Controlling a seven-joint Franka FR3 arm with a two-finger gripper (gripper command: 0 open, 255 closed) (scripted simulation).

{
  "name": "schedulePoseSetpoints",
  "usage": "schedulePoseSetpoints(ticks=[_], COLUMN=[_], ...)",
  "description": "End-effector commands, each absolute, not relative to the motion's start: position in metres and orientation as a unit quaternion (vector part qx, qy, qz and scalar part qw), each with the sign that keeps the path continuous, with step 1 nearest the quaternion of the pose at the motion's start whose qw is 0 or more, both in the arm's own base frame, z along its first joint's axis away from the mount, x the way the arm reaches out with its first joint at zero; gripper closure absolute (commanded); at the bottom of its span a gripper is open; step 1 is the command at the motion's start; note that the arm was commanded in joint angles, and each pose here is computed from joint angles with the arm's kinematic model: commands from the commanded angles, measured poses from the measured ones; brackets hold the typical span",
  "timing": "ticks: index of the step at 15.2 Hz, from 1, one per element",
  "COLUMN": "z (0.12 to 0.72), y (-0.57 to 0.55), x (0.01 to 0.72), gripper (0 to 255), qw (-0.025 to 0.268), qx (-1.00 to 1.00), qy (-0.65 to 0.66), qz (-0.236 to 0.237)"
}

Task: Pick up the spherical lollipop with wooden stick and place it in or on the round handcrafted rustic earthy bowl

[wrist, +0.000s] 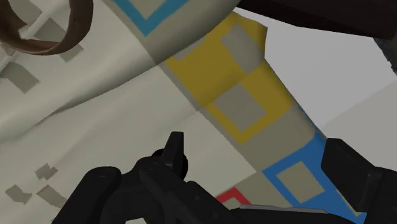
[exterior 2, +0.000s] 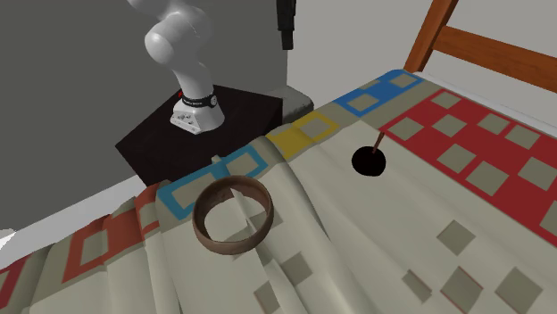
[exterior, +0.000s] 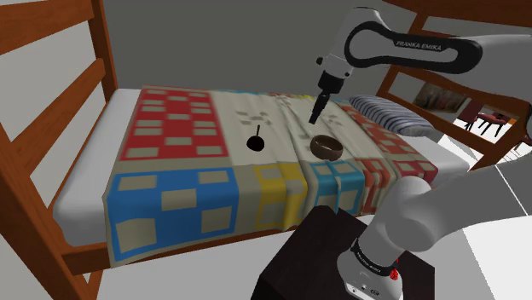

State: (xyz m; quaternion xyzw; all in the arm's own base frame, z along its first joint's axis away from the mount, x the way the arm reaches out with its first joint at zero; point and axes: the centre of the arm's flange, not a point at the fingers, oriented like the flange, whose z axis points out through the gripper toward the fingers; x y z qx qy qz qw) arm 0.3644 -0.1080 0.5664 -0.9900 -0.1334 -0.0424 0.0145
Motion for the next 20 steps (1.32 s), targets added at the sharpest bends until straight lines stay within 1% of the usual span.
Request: schedulePoseSetpoints(ticks=[1, 11, 20], z=[0.552, 0.482, 0.419], y=[-0.128, -0.201, -0.226], x=[0.381, 0.484, 0.594], gripper=[0, 0, 0], qw=[0.028, 0.099, 0.16], qx=[-0.984, -0.936, -0.867], qy=[-0.168, -0.326, -0.459], qz=[-0.05, -0.084, -0.112])
